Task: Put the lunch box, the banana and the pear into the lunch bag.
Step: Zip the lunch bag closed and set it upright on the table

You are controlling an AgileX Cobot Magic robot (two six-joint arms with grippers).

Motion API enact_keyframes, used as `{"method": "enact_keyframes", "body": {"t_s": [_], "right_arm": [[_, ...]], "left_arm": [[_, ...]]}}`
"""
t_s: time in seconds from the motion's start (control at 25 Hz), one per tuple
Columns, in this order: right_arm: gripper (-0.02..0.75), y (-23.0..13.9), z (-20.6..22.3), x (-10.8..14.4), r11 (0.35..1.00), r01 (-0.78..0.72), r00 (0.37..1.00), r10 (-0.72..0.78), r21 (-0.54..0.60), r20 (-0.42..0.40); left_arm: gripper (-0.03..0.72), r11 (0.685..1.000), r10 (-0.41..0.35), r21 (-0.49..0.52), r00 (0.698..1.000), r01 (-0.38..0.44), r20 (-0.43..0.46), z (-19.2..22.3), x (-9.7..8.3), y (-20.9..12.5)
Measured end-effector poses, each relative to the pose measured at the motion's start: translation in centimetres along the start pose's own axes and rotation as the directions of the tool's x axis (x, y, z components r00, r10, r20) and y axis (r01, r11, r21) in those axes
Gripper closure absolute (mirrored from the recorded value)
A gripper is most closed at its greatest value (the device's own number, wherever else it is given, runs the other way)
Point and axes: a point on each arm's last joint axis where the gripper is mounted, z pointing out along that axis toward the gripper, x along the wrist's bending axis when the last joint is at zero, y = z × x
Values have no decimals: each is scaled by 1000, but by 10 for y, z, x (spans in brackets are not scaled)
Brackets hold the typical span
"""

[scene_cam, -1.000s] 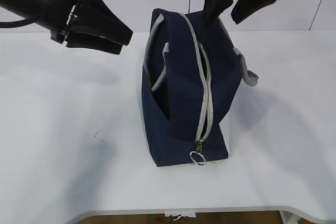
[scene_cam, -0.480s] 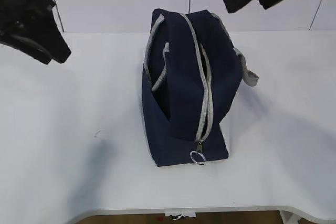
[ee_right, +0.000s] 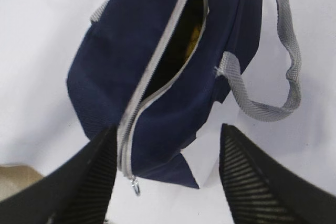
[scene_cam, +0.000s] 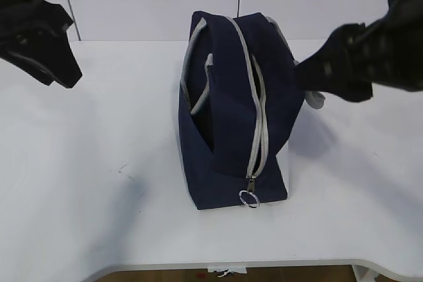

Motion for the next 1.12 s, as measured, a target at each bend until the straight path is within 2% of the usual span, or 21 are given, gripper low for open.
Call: {"method": "enact_keyframes", "body": {"t_s": [0.16,0.52,0.68,0.84,0.96,1.12], "right_arm": [[274,-21,14,-3,999,5,1000,-5,-50,7],[273,-27,40,-6,993,56,998,-54,-108,22],[273,-53,52,-1,973,94,996,-93,-210,10],[273,-87,55,14,933,170,981,-192,-316,-39],[273,-110,55,20,922,176,973,-216,-345,-80],[274,-133,54,16,937,152,977,-190,-316,-96]], "left_arm": [[391,1000,1,1,1000,-1,-4,0,0,0],[391,1000,-3,1,1000,3,-4,0,0,0],[391,1000,-8,1,1000,8,2,0,0,0],[400,1000,-11,1,1000,11,3,0,0,0],[402,1000,-11,1,1000,11,3,0,0,0],[408,1000,-11,1,1000,11,3,0,0,0]]}}
